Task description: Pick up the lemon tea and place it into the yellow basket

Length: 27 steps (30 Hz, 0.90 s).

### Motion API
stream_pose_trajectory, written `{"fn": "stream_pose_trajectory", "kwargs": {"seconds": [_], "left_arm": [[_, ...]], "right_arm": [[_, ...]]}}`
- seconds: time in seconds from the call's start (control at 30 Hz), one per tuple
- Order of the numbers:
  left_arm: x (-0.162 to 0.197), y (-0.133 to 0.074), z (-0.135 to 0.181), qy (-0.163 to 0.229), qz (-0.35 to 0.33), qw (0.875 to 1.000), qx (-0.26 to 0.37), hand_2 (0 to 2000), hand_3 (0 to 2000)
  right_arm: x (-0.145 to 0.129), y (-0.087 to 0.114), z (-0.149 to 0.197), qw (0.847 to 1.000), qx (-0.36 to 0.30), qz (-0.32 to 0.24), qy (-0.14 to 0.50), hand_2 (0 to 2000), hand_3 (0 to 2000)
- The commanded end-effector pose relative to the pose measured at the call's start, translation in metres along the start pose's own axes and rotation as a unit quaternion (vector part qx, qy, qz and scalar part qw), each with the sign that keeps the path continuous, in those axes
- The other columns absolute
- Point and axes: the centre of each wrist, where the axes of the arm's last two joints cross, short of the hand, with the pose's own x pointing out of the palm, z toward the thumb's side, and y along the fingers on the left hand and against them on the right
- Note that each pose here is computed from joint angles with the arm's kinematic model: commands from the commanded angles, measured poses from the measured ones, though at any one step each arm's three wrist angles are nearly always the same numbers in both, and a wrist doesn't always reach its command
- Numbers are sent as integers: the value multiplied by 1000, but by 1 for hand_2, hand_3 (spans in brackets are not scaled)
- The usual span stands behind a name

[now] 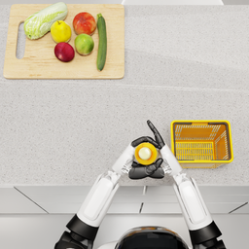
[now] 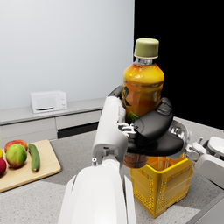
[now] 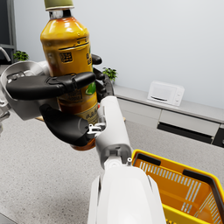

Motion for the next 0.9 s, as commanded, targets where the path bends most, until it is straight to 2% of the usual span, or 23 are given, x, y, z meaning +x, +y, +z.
{"fn": "stream_pose_trajectory", "kwargs": {"seconds": [0.03, 0.07, 0.1, 0.13, 0.2, 0.23, 0.27, 0.37, 0.4, 0.5, 0.6, 0.73, 0.8, 0.9], "left_arm": [[43, 4, 4, -5, -84, 996, 5, 2000, 2000], [42, 1, 0, -1, -81, 997, -1, 2000, 2000], [40, 0, -2, 3, -76, 997, -4, 2000, 2000], [37, 0, -2, 6, -74, 997, -4, 2000, 2000], [30, -1, -8, 14, -63, 998, -14, 2000, 2000], [24, -1, -11, 18, -56, 998, -21, 639, 1673], [21, -4, -13, 22, -47, 998, -25, 0, 1347], [-2, -14, -1, 37, 1, 999, -11, 0, 367], [-12, -18, 6, 41, 25, 999, -1, 0, 40], [-44, -35, 22, 58, 96, 993, 19, 0, 0], [-72, -54, 38, 76, 161, 983, 41, 0, 0], [-92, -62, 38, 79, 208, 974, 38, 0, 0], [-97, -60, 40, 78, 217, 972, 42, 0, 0], [-100, -59, 39, 76, 224, 971, 43, 0, 0]], "right_arm": [[17, -14, 6, 999, -13, 39, -2, 0, 0], [16, -13, 9, 999, -20, 42, 3, 0, 0], [15, -11, 10, 999, -22, 47, 6, 1361, 327], [15, -11, 11, 996, -20, 89, 10, 2000, 653], [16, -10, 13, 994, -20, 102, 18, 2000, 1307], [15, -10, 15, 994, -20, 110, 21, 2000, 1633], [13, -11, 17, 992, -20, 119, 26, 2000, 1960], [-16, -12, 35, 996, -48, 67, 37, 2000, 2000], [-33, -14, 43, 997, -64, 20, 38, 2000, 2000], [-78, -11, 62, 990, -103, -85, 46, 2000, 2000], [-115, 11, 62, 978, -104, -172, 51, 2000, 2000], [-146, 30, 47, 967, -76, -241, 41, 2000, 2000], [-152, 36, 32, 965, -32, -259, 23, 2000, 2000], [-151, 39, 3, 959, 110, -259, -27, 2000, 2000]]}}
